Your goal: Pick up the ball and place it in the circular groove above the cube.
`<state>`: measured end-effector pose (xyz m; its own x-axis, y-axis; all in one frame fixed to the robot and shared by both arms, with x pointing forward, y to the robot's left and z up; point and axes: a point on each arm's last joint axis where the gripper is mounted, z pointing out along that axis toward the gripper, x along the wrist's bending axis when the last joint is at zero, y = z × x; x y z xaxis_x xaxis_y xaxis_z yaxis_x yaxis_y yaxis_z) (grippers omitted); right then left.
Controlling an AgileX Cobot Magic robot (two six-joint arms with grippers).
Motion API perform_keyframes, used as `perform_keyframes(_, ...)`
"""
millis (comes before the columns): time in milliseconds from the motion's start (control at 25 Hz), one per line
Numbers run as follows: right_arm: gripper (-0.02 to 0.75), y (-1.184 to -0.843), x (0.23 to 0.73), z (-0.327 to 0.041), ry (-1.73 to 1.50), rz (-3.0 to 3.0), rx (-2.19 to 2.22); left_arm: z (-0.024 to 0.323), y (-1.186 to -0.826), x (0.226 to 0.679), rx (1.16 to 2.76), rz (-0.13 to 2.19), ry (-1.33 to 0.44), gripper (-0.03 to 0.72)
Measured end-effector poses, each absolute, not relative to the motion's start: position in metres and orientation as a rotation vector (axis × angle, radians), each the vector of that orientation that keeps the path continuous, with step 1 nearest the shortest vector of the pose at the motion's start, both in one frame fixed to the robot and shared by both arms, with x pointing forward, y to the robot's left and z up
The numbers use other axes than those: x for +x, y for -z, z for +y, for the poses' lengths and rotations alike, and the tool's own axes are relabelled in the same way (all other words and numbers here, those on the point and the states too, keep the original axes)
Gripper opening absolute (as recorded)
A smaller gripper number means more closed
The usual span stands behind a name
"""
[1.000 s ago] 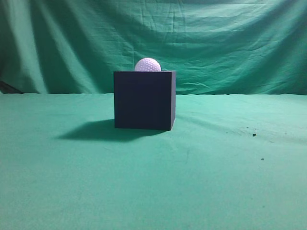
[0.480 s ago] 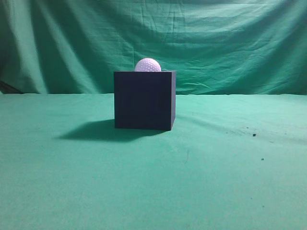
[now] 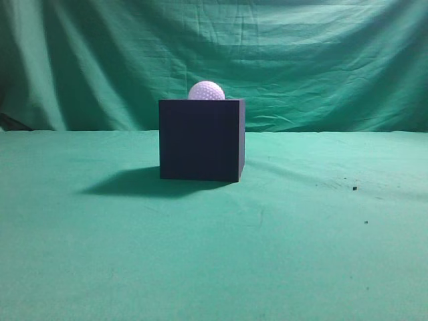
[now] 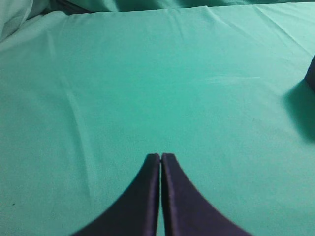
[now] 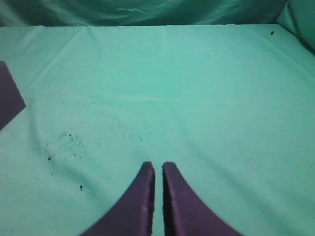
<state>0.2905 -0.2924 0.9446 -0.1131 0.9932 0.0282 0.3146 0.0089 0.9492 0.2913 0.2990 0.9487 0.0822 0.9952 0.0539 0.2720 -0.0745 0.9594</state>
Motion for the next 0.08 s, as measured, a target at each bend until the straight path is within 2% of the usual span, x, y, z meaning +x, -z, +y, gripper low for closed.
perform_keyframes(80, 0.000, -0.9446, 0.2905, -0.2924, -1.134, 1.529, 1.393, 0.2990, -0.9487, 0.2913, 1.495, 1.322, -1.056, 0.000)
